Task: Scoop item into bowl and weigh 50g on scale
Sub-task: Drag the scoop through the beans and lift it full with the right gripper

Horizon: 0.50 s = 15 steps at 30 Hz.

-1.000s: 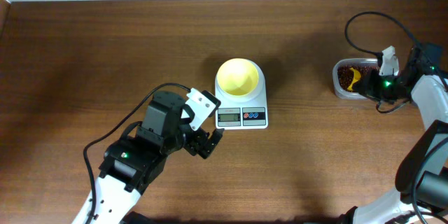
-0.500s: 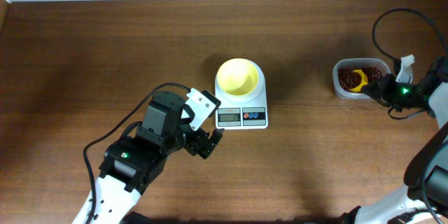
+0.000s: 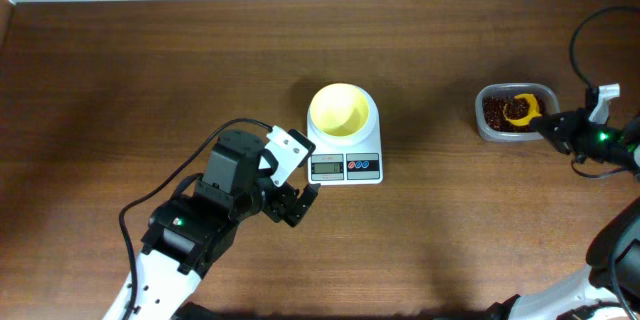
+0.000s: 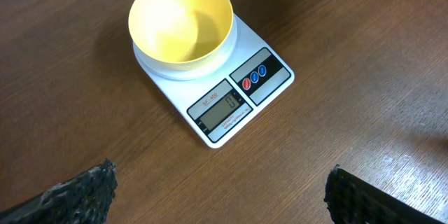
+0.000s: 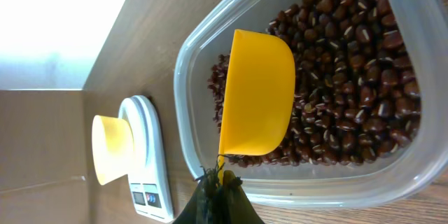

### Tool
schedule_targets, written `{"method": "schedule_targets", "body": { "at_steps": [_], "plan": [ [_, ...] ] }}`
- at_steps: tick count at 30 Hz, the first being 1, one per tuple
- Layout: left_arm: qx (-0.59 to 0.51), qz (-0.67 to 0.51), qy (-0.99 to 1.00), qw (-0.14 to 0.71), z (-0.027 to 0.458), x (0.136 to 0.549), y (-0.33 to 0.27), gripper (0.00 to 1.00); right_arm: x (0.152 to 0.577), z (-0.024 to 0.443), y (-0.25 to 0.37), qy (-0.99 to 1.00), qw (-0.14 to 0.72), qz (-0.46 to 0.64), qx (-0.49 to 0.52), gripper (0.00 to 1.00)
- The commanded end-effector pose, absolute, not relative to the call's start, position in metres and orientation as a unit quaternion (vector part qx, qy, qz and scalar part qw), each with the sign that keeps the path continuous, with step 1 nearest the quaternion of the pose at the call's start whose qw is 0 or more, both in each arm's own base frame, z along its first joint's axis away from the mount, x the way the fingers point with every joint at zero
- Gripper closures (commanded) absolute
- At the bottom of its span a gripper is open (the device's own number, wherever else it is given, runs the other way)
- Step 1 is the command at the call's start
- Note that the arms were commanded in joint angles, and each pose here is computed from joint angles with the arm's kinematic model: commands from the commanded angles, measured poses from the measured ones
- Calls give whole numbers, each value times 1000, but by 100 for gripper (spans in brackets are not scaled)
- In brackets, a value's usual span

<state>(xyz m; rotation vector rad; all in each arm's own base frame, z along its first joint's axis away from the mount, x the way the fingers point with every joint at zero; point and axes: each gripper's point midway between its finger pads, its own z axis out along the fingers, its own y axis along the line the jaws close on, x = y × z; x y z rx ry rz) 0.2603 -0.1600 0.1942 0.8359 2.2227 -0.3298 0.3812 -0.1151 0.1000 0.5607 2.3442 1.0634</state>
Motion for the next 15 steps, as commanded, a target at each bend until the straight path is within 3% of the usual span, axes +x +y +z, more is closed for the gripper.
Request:
{"method": "schedule_targets", "body": {
  "at_steps": [1, 15],
  "plan": [
    [336, -132, 860, 359, 191, 257, -163, 1, 382, 109, -107, 840, 259, 432, 201, 96],
    [336, -132, 860, 359, 191, 257, -163, 1, 383, 126, -107, 811, 279, 476, 197, 96]
  ]
}}
